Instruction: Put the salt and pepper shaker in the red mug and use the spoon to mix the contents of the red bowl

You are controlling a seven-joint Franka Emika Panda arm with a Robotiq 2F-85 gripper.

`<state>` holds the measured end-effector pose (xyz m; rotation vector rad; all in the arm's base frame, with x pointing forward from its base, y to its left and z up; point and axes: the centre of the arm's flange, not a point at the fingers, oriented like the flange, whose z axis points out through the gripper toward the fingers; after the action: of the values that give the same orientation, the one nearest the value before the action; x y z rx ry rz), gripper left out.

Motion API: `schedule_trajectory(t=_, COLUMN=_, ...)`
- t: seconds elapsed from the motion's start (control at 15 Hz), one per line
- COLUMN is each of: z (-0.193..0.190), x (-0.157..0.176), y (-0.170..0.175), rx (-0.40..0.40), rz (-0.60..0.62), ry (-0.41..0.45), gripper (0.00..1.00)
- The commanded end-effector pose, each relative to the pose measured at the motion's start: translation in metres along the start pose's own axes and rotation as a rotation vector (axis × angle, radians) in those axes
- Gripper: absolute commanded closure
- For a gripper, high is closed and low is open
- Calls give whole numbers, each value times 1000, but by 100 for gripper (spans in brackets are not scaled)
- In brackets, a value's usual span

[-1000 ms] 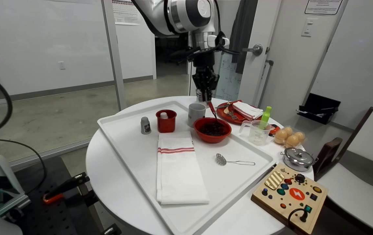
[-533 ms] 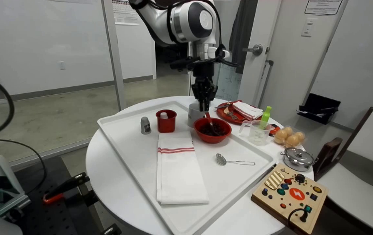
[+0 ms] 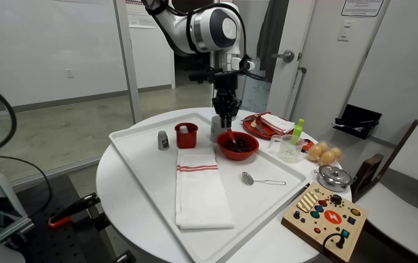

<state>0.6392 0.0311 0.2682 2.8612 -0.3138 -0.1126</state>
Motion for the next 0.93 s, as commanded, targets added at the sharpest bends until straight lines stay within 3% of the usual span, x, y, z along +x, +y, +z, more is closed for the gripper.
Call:
schedule_trajectory(t=0.0, z=-8, x=0, y=-15, rx=34, rz=-42, ry=7, gripper=89)
schedule_trajectory(t=0.4, z=-18, x=-2, y=-34, rx=51, rz=-87, ry=33, gripper=89)
schedule_trajectory(t=0.87, z=-12, x=2, y=-2, rx=52, rz=-36, ry=23, gripper=89)
